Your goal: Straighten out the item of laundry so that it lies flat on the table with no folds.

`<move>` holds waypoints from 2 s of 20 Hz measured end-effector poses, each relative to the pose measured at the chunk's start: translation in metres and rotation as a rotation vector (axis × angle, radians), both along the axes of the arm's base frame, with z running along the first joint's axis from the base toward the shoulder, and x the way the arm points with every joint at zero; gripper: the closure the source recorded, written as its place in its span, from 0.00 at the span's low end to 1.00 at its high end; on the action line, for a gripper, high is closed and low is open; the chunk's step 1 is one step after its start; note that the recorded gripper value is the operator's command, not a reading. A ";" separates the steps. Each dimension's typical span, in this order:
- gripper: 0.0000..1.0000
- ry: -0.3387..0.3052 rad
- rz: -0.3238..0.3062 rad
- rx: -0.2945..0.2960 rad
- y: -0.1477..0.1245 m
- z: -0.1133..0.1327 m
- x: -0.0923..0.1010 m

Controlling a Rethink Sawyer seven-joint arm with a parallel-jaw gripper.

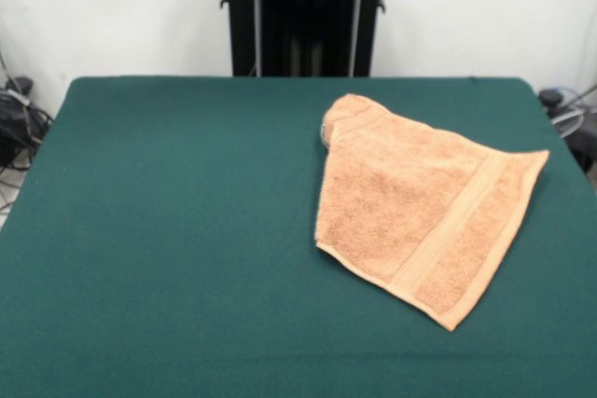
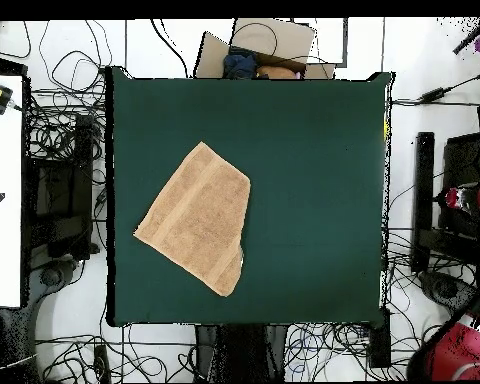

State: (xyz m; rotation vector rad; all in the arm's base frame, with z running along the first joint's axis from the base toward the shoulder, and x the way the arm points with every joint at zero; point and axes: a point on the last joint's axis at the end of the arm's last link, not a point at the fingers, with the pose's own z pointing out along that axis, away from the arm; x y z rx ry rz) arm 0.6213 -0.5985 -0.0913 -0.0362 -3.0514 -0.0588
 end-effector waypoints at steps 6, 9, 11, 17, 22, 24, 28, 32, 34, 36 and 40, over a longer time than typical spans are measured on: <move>0.00 0.045 0.099 0.051 0.038 0.077 0.021; 0.00 0.059 0.114 0.063 0.055 0.108 0.029; 0.00 0.064 0.114 0.068 0.068 0.133 0.036; 0.00 0.088 0.054 0.061 0.116 0.174 0.047; 0.00 0.110 -0.042 0.042 0.153 0.172 0.043; 0.00 0.119 -0.083 0.034 0.168 0.169 0.041; 0.00 0.135 -0.156 0.022 0.196 0.165 0.036; 0.00 0.161 -0.244 0.007 0.238 0.167 0.026; 0.00 0.170 -0.271 0.003 0.254 0.171 0.022; 0.00 0.175 -0.279 0.000 0.263 0.172 0.019; 0.00 0.176 -0.283 -0.014 0.292 0.172 0.008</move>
